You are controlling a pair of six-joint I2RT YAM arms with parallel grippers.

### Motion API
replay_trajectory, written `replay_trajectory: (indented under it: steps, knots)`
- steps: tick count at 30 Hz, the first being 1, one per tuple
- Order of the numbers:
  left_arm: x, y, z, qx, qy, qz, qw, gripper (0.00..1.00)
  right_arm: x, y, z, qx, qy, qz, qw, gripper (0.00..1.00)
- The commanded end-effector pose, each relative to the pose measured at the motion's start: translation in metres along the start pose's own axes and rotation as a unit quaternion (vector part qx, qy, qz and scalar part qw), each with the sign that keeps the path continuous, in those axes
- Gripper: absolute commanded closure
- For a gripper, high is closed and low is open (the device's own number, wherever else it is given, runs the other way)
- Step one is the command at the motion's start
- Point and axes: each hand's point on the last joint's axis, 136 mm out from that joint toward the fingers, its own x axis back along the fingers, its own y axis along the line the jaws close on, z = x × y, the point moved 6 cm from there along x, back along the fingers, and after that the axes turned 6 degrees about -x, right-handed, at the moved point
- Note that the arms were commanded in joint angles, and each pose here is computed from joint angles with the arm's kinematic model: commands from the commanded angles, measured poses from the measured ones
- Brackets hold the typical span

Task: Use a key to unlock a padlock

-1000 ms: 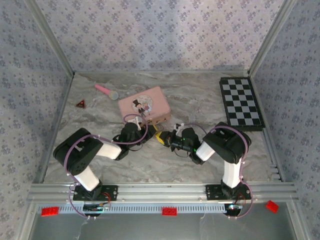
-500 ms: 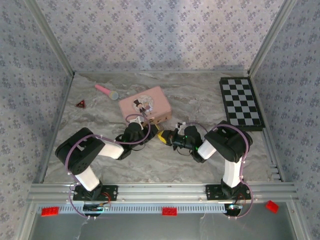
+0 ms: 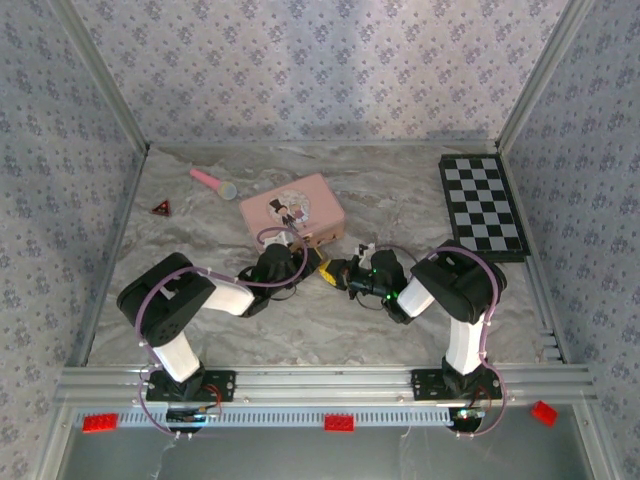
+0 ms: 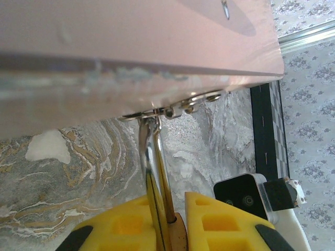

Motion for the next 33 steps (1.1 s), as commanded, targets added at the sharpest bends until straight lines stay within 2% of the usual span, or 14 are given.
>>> replay_trajectory:
  steps: [1,2,8,10,14,21,27,31,33]
  knots:
    - [0.005,-0.054,0.044,-0.024,0.119,0.121,0.985,0.97,-0.001,0.033,-0.012,0.035,-0.039,-0.073,0.996,1.00]
    - [0.005,-0.052,0.044,-0.023,0.118,0.117,0.986,0.97,-0.001,0.033,-0.012,0.037,-0.039,-0.073,0.996,0.99]
    - [0.012,-0.040,0.037,-0.028,0.091,0.068,0.993,0.97,0.009,0.018,-0.010,0.031,-0.055,-0.053,0.997,0.67]
    - [0.012,-0.041,0.036,-0.027,0.090,0.068,0.993,0.97,0.010,0.006,-0.010,0.015,-0.052,-0.036,0.998,0.61]
    - [0.016,-0.034,0.033,-0.009,0.066,0.062,0.996,0.97,0.017,-0.010,-0.007,0.012,-0.059,-0.014,0.998,0.59]
    - [0.020,-0.024,0.029,-0.008,0.062,0.029,0.998,0.97,0.031,-0.010,-0.003,0.041,-0.068,0.004,0.997,0.58]
    - [0.019,-0.021,0.023,-0.008,0.066,-0.006,0.998,0.99,0.043,-0.013,0.002,0.108,-0.074,0.073,0.989,0.58]
    - [0.023,-0.021,0.018,-0.012,0.064,-0.021,0.998,1.00,0.056,0.000,0.010,0.215,-0.089,0.137,0.963,0.58]
    - [0.027,-0.019,0.017,-0.017,0.061,-0.040,0.997,1.00,0.060,0.023,0.026,0.335,-0.086,0.153,0.925,0.58]
